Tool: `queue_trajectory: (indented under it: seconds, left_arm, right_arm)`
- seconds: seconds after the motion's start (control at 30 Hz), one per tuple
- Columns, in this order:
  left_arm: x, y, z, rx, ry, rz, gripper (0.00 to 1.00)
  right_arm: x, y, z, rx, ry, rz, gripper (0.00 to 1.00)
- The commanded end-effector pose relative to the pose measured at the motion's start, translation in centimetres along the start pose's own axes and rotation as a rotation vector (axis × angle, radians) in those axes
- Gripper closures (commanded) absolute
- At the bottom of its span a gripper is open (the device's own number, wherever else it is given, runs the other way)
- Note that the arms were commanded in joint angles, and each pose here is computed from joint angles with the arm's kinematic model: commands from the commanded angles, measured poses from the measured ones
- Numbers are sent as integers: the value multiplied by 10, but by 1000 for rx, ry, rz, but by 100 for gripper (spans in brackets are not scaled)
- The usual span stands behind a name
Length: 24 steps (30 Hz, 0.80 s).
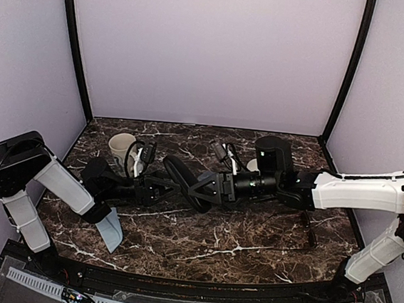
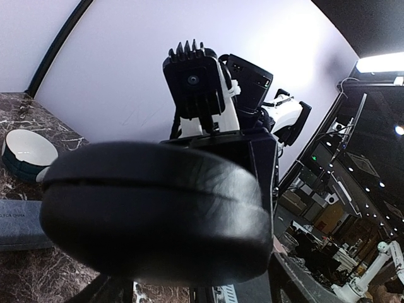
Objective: Organize the sunglasses
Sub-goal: Open the sunglasses case.
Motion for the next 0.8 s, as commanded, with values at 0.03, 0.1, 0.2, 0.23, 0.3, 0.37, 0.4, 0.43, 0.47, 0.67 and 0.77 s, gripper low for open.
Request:
queue_trajectory:
  seconds: [0.03, 0.1, 0.2, 0.23, 0.3, 0.37, 0.4, 0.43, 0.47, 0.67, 0.77]
  left_arm:
    - [20, 3, -12, -61, 95, -53, 25]
    - [20, 2, -12, -62, 95, -54, 25]
    - [21, 3, -12, -64, 96, -57, 24]
    - [21, 3, -13, -66, 97, -57, 23]
    - [22, 3, -13, -66, 98, -61, 22]
    - [22, 3, -13, -66, 98, -62, 22]
    - [23, 3, -14, -66, 99, -63, 23]
    - [23, 2, -13, -65, 98, -64, 23]
    - [23, 2, -14, -66, 97, -65, 24]
    - [26, 0, -12, -68, 88, -80, 24]
    - [26, -1, -13, -67, 88, -81, 24]
  right_arm:
    - [16, -6, 23, 85, -61, -57, 51]
    - [16, -6, 23, 85, -61, -57, 51]
    - [14, -5, 21, 84, -58, -51, 51]
    - [14, -5, 20, 85, -56, -48, 51]
    - [13, -4, 20, 89, -55, -45, 51]
    - [13, -4, 19, 88, -53, -43, 51]
    - [12, -4, 19, 87, -53, -44, 51]
    - [12, -4, 18, 85, -52, -43, 51]
    - [12, -4, 18, 86, -52, -42, 51]
    - [9, -3, 14, 82, -44, -33, 51]
    - [9, -2, 14, 81, -44, -32, 51]
Point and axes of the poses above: each gripper's point midway between its finger pads, its own y axis out along the fingers, its own z axis along the line the jaws close on, x = y × z, the point moved 5 cm from there along -y, back along the fingers, and after that the axes turned 11 degrees about y, right-handed, at the moved point
